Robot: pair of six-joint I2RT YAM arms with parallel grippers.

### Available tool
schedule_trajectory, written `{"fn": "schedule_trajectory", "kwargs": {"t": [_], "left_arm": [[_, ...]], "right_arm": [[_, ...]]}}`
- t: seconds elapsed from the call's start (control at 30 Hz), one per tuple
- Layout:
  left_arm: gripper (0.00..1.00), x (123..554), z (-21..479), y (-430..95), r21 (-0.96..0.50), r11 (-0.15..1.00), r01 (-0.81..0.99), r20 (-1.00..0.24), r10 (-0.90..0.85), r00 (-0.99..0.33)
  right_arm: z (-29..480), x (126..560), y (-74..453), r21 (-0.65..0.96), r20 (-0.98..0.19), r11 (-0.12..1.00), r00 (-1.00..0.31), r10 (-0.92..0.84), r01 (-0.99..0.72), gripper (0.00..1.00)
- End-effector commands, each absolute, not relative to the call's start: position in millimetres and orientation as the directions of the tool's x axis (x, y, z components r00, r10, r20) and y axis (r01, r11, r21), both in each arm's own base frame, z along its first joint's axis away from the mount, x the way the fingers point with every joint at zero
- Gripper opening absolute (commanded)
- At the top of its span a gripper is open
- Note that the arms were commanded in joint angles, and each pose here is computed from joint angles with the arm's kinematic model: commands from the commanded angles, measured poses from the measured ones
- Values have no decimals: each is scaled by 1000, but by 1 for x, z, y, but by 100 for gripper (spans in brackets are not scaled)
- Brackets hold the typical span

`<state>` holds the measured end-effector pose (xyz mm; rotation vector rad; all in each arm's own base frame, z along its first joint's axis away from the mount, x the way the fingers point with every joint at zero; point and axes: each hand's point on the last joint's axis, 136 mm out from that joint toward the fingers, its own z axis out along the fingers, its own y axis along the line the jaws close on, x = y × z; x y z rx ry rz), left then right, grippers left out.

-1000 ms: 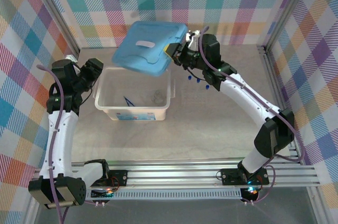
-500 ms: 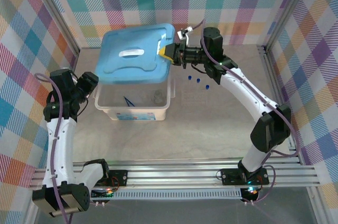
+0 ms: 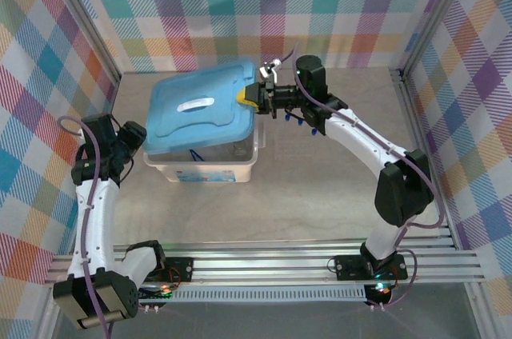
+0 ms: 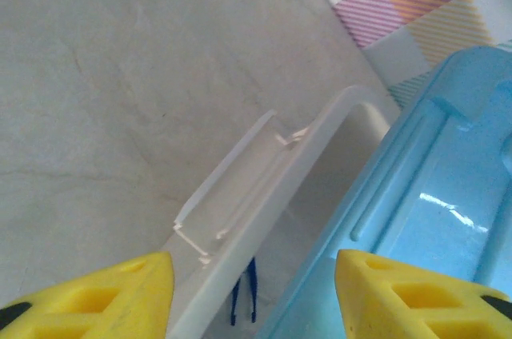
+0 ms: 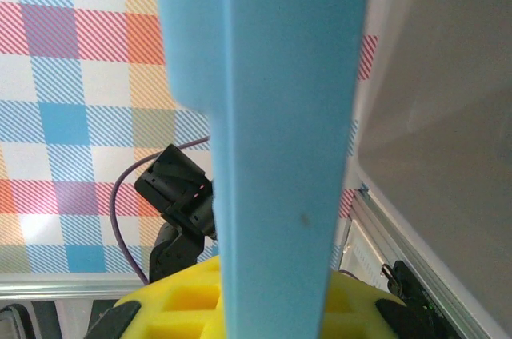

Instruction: Organize the chemistry lab equipment

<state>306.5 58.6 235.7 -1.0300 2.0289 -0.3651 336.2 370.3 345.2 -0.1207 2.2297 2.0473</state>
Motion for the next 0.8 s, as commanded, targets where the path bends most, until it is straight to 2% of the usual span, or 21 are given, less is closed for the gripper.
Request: {"fn": "schedule_trajectory", "kwargs": {"t": [0.0,0.43,0.77], "left_arm": [[55,309,230,66,-556,633,-538,-563,-763,-316],[55,316,187,67,-521,638,-567,-534,-762,-367],[56,314,174,68,-496,630,-597,-504,-769,-393]], "right_arm": [[358,329,376,981,-191,25,-982,-10,-191,5],[330,337,387,993,-113,42,-994,-13,-114,7],[317,338,389,995,-83,47,-996,-17,-83,7]]}}
